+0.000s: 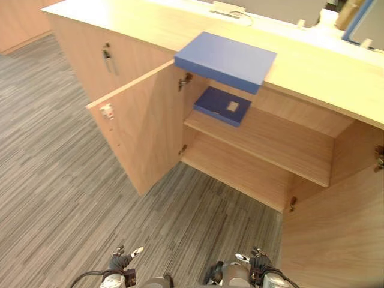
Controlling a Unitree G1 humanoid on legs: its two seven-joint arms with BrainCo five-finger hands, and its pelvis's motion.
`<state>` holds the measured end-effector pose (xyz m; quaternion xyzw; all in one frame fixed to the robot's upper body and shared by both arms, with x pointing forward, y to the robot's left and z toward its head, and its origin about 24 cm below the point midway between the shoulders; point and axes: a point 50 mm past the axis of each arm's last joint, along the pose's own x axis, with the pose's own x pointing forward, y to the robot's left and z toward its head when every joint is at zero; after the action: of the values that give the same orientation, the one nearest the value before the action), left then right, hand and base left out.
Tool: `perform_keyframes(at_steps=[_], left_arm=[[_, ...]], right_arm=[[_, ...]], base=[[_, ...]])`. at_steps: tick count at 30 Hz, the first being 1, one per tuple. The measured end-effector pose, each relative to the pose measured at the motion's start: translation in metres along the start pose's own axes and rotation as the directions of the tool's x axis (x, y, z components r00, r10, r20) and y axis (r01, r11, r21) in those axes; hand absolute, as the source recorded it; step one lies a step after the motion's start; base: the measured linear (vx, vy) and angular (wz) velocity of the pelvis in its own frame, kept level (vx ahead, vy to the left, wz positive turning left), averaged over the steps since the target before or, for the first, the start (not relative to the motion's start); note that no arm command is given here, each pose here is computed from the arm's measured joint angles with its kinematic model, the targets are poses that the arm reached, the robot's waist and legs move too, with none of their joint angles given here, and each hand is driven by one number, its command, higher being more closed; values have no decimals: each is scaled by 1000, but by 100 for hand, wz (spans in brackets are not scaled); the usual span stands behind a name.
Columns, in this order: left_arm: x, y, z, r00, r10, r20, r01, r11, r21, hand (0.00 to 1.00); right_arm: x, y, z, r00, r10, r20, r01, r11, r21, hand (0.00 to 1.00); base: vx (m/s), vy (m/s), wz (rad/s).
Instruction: Walk over to the cabinet, pick up the folder, carry it to the office cabinet, place the folder inside the office cabinet, then close the office cabinet door
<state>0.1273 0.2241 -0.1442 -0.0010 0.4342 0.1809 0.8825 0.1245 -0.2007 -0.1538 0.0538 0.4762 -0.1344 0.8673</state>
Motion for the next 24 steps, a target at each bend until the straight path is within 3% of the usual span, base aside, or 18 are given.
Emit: perform_keyframes(at_steps=[8, 13, 24], left_arm=[[-5, -28, -11, 995, -87, -40, 86, 996, -24, 0], [-9, -17, -13, 999, -39, -19, 36, 991, -129, 0], [-9, -8, -25, 996, -53, -77, 32, 967, -254, 0]], right_arm=[[-2, -8, -8, 999, -30, -24, 31, 999, 38, 0], [-10, -22, -26, 996, -67, -59, 69, 997, 30, 0], [-12, -17, -40, 991, -55, -125, 55, 998, 1, 0]], base=[[255, -157, -18], [365, -157, -56], [297, 171, -83]])
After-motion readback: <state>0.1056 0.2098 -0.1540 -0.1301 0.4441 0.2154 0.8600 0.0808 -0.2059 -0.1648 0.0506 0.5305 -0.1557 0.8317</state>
